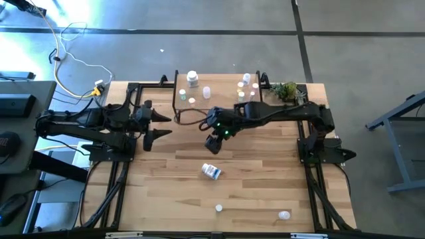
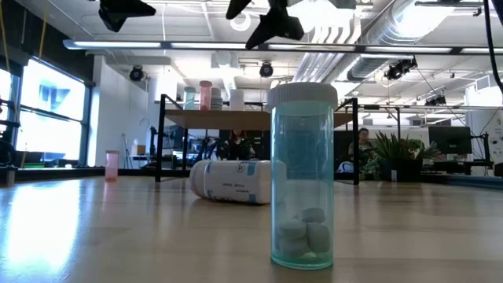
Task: Pick and place medicine bottles onto shelf by color
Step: Put the white pill bottle on the shelf
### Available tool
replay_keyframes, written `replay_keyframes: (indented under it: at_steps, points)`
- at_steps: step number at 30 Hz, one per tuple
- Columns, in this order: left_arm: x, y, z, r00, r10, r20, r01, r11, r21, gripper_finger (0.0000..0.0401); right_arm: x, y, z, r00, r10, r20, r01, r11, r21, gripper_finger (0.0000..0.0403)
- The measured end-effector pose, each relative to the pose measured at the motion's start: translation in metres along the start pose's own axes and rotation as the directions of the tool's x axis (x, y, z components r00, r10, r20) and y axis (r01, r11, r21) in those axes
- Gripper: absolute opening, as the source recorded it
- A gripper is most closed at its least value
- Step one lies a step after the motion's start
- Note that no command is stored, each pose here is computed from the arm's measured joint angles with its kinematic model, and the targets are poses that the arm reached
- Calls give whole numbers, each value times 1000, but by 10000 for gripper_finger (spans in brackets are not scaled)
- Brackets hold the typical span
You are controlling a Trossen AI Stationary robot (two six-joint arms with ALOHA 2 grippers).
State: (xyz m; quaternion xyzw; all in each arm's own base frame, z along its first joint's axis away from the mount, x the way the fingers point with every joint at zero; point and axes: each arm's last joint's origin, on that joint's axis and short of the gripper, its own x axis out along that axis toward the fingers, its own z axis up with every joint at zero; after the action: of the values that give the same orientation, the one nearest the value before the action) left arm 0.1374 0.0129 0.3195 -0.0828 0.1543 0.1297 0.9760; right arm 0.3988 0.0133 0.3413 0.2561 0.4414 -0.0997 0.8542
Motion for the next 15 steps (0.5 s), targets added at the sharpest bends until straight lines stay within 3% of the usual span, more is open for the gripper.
replay_keyframes:
  at_steps: [15]
  points:
    - [0,0,-1,1000,1,-6,-1,1000,10,225,74,24,-23,993,-8,-121,7,1000,-9,261]
